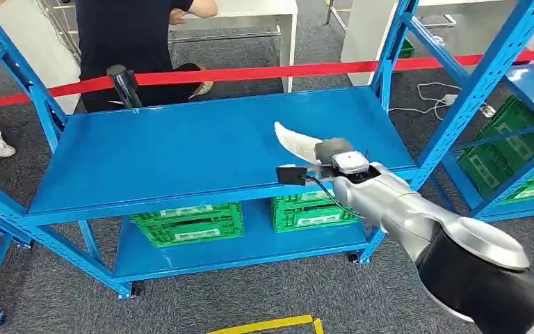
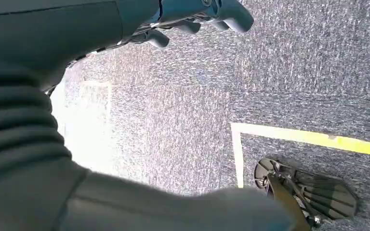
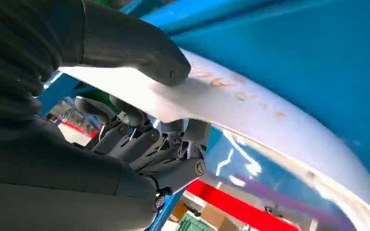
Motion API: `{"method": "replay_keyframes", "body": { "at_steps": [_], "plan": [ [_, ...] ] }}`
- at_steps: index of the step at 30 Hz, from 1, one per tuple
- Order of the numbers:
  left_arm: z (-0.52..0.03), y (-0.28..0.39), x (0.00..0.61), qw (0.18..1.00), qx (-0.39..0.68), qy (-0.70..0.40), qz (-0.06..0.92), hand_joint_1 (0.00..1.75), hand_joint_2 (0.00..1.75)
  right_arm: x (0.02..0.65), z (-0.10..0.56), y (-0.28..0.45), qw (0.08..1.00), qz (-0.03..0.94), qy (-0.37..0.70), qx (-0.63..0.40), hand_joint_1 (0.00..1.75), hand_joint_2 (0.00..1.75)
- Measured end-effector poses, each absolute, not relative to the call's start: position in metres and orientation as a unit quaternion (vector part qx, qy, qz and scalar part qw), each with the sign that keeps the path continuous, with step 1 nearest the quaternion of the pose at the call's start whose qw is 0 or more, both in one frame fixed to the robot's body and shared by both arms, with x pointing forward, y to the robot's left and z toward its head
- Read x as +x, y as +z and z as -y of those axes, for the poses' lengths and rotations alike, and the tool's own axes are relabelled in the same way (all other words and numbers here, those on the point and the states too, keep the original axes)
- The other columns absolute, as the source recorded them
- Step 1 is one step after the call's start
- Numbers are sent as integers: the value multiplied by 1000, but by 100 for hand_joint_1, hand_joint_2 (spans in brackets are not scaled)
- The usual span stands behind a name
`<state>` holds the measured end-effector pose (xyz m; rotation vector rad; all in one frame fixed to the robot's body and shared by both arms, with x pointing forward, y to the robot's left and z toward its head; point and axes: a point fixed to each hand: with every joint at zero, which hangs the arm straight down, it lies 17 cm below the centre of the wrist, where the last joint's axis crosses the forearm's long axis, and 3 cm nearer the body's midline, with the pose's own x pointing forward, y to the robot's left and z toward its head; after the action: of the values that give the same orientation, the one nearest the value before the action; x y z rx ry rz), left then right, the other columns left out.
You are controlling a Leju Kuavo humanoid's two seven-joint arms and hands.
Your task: Take the parts from the cabinet and place them on the table.
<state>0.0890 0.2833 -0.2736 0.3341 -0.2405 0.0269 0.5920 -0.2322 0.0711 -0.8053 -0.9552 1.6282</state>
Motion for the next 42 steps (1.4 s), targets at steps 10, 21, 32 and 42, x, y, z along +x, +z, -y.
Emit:
{"method": "replay_keyframes", "body": {
  "at_steps": [10, 21, 32, 42],
  "plan": [
    [-284, -273, 90, 978, 166, 18, 122, 0, 175, 644, 181, 222, 476, 553, 577, -366, 175, 175],
    [-284, -273, 91, 978, 167, 14, 125, 0, 175, 603, 79, 389, 328, 720, 503, -347, 175, 175],
    [-282, -272, 95, 977, 166, 5, 131, 0, 175, 472, -6, 424, 162, 818, 471, -287, 175, 175],
    [-282, -271, 103, 976, 166, 4, 138, 0, 175, 434, -17, 427, 128, 837, 463, -262, 175, 175]
  ]
}}
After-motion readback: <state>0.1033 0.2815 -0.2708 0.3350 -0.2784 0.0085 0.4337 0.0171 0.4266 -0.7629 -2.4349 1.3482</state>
